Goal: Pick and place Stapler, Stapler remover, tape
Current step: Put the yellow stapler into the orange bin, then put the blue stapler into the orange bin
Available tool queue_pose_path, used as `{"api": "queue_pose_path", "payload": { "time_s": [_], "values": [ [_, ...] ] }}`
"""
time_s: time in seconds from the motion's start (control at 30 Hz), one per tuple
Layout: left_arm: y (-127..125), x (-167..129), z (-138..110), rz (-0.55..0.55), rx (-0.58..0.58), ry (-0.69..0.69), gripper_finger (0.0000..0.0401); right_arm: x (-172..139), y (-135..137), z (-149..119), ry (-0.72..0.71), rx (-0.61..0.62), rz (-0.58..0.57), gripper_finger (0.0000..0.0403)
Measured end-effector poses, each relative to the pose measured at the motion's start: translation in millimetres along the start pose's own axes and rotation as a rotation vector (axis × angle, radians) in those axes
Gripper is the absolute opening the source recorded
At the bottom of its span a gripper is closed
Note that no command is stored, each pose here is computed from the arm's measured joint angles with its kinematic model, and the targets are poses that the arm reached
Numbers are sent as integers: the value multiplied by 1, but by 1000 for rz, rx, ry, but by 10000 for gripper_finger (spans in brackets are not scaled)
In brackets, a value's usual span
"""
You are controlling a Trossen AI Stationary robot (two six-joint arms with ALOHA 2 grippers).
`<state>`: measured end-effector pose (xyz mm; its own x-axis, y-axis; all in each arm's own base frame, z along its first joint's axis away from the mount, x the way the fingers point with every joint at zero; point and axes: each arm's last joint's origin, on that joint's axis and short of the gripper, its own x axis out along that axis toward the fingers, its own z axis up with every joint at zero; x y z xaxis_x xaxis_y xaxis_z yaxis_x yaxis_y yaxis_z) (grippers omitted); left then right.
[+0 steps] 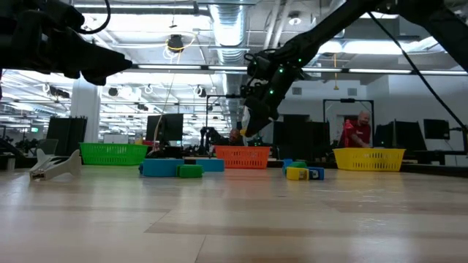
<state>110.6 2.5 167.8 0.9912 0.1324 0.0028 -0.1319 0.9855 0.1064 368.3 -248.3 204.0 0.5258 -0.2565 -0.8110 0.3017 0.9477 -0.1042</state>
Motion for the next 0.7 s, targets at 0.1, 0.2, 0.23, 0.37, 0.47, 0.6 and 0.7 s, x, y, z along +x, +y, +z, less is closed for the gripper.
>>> {"api": "queue_pose_path", "payload": {
  "time_s": [0.1, 0.2, 0.23, 0.37, 0.47, 0.6, 0.7],
  "values": [
    [0, 0, 0, 0, 0, -3, 168, 0, 0, 0, 2, 2, 1, 76],
    [0, 0, 1, 1, -1, -8, 168, 0, 0, 0, -1, 2, 0, 99],
    [0, 0, 1, 1, -1, -8, 168, 0, 0, 0, -1, 2, 0, 107],
    [0, 0, 1, 1, -1, -9, 168, 0, 0, 0, 0, 1, 1, 144],
    [0, 0, 2, 2, -2, -15, 168, 0, 0, 0, 1, 1, 1, 169],
    [0, 0, 2, 2, -2, -16, 168, 0, 1, -1, 8, 1, 4, 195],
    [0, 0, 2, 2, -2, -16, 168, 0, 2, -2, 22, 1, 10, 206]
  ]
}}
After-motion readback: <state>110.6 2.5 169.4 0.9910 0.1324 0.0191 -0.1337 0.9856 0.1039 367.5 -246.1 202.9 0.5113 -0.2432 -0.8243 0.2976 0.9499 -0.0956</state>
